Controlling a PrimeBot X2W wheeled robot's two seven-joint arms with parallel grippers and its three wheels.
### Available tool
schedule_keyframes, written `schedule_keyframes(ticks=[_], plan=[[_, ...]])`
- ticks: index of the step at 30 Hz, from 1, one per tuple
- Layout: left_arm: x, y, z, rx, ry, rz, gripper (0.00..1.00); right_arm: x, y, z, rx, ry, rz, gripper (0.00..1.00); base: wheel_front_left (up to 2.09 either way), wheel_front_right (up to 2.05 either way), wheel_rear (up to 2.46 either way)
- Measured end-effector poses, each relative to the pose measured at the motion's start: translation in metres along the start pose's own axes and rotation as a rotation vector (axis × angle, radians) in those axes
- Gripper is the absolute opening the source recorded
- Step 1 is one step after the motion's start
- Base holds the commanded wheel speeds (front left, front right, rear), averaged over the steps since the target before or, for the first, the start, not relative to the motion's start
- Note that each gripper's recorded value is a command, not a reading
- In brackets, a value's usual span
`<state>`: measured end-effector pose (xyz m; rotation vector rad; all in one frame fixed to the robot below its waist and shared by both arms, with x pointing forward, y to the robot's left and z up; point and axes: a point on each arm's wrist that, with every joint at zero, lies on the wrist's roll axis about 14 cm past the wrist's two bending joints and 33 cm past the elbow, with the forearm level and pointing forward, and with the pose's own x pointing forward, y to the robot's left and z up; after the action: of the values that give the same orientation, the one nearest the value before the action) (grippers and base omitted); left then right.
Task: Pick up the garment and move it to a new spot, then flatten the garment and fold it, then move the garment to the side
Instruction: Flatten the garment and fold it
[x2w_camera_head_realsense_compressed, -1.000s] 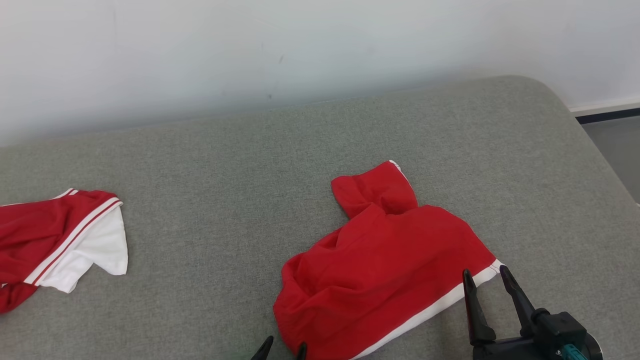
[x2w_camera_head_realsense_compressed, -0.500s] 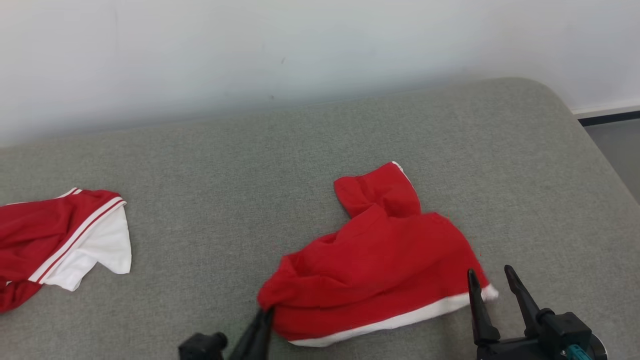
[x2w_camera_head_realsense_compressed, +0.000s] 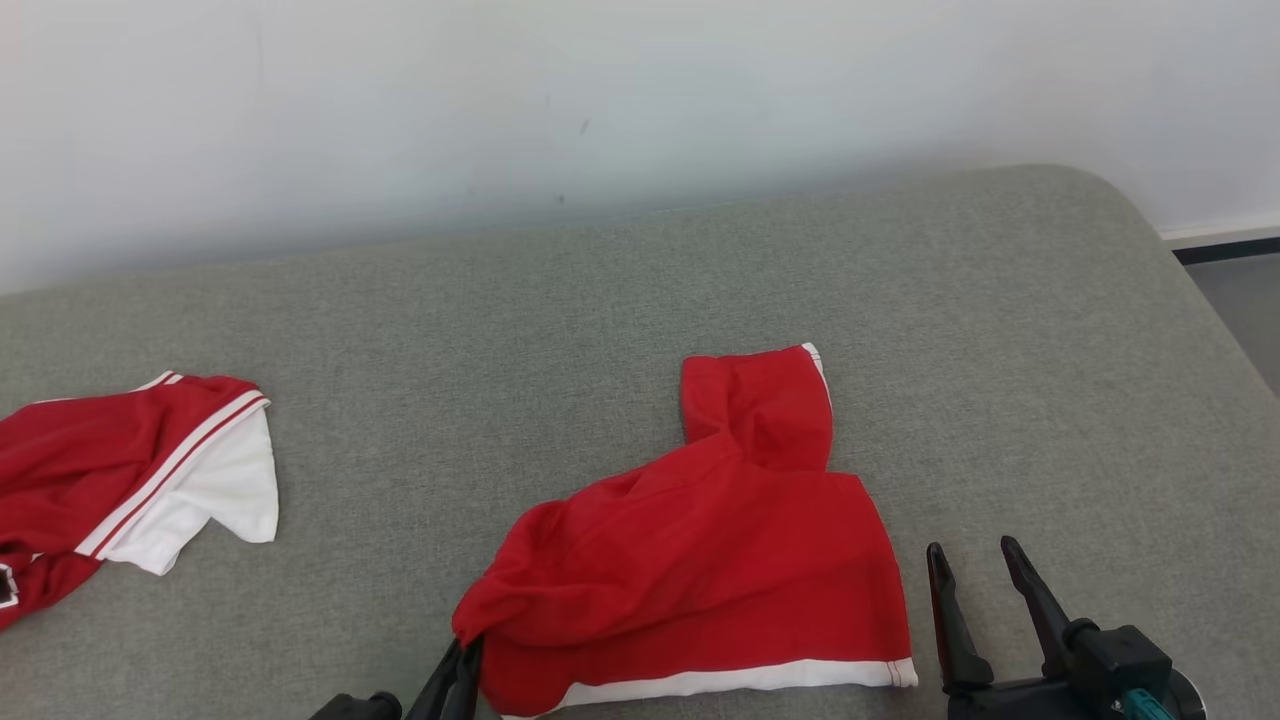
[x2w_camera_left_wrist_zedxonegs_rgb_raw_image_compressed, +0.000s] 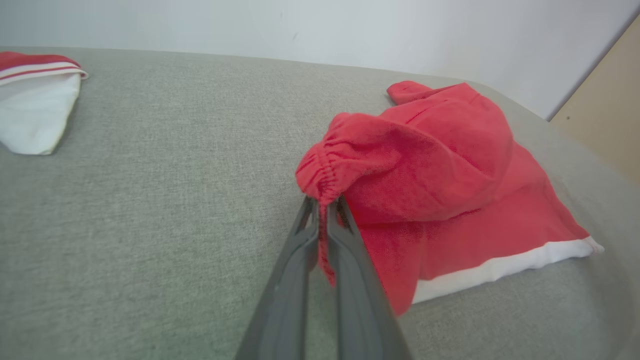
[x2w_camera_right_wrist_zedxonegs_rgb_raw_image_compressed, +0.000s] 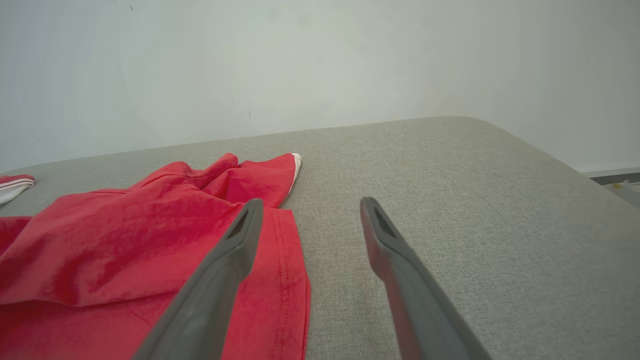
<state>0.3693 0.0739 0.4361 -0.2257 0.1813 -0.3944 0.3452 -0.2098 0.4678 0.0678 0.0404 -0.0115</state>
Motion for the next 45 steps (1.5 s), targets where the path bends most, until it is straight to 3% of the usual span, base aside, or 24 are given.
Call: schedule_keyframes(ticks=[1, 2, 3, 12, 28, 45], plan=[[-0.003, 0.000, -0.005, -0.004, 0.013, 0.004, 0.00, 0.001, 0.000, 0.000, -0.001, 0.001, 0.001, 1.00, 0.00, 0.00, 0.00], [-0.004, 0.002, -0.006, -0.007, 0.015, 0.011, 0.45, 0.002, -0.001, 0.000, -0.003, 0.001, 0.002, 1.00, 0.00, 0.00, 0.00], [-0.004, 0.003, -0.004, -0.011, 0.008, 0.019, 0.99, 0.003, 0.000, 0.000, -0.003, 0.000, 0.005, 1.00, 0.00, 0.00, 0.00], [-0.014, 0.015, 0.019, -0.016, -0.079, 0.089, 1.00, 0.015, 0.011, 0.003, -0.015, -0.006, 0.052, 1.00, 0.00, 0.00, 0.00], [-0.033, 0.029, -0.026, -0.010, 0.063, 0.141, 1.00, 0.005, 0.009, -0.016, -0.004, 0.052, 0.039, 1.00, 0.00, 0.00, 0.00], [0.005, -0.007, -0.038, 0.034, 0.128, -0.002, 1.00, -0.007, -0.014, -0.020, -0.006, 0.066, -0.035, 1.00, 0.00, 0.00, 0.00]])
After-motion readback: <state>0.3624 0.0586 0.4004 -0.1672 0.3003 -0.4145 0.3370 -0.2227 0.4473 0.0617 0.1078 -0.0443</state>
